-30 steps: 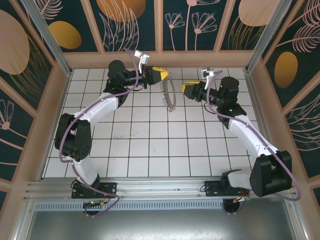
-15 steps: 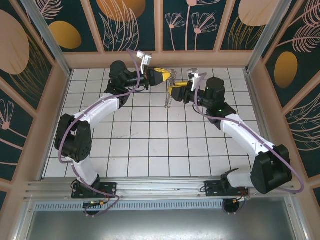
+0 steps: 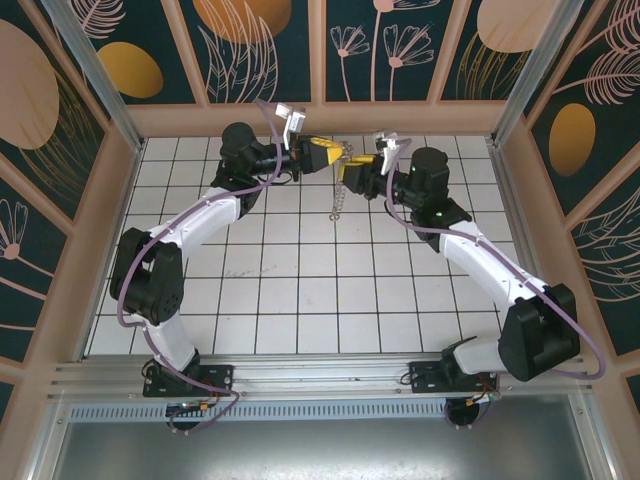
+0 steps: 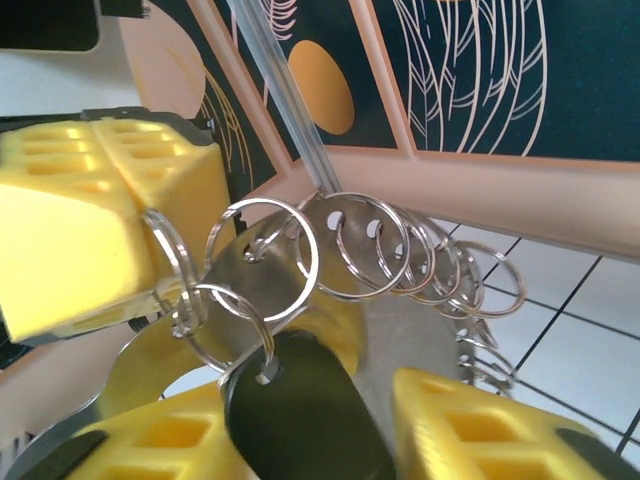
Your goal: Put the keys on the keyring
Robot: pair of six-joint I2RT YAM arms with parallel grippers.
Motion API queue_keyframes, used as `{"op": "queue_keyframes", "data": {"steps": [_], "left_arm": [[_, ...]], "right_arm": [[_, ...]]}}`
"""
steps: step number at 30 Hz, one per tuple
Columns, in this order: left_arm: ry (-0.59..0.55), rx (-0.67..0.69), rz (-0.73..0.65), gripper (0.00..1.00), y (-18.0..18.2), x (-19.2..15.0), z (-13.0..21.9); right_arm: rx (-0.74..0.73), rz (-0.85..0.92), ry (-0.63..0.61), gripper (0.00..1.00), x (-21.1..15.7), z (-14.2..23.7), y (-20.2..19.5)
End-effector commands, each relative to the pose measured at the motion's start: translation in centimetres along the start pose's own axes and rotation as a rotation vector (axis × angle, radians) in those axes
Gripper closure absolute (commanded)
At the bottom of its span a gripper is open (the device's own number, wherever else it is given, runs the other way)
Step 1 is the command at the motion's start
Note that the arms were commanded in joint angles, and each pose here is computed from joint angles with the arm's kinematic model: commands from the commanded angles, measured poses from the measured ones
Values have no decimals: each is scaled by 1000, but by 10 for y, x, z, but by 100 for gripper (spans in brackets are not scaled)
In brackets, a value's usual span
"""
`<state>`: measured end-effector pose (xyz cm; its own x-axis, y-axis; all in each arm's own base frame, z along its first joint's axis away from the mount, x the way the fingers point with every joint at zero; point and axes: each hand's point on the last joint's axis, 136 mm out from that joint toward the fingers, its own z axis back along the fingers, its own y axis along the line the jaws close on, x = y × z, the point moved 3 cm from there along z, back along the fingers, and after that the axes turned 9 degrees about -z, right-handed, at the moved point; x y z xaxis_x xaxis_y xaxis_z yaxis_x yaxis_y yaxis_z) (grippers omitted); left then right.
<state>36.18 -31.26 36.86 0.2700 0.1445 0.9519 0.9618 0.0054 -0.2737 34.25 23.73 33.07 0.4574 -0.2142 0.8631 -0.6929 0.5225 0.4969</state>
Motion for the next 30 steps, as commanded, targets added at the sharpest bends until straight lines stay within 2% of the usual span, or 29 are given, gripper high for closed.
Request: {"op": "queue_keyframes", "data": {"steps": [1,4,9,22,30], "left_arm": [[-36,-23,-76,100,-20,21,1],[-41,-18,-81,100,-21,23,1],[-57,7,-81,100,-19,25,2],[-89,44,-80,100,-15,27,4],[-103,40,-71,100,-16,26,4]], "right_arm": [[25,35,-5,71,9,-2,8],[26,36,6,84,7,-1,10],[32,35,17,99,3,1,14],[80,53,78,100,-19,-9,42],[81,41,81,100,-18,-21,37]]}}
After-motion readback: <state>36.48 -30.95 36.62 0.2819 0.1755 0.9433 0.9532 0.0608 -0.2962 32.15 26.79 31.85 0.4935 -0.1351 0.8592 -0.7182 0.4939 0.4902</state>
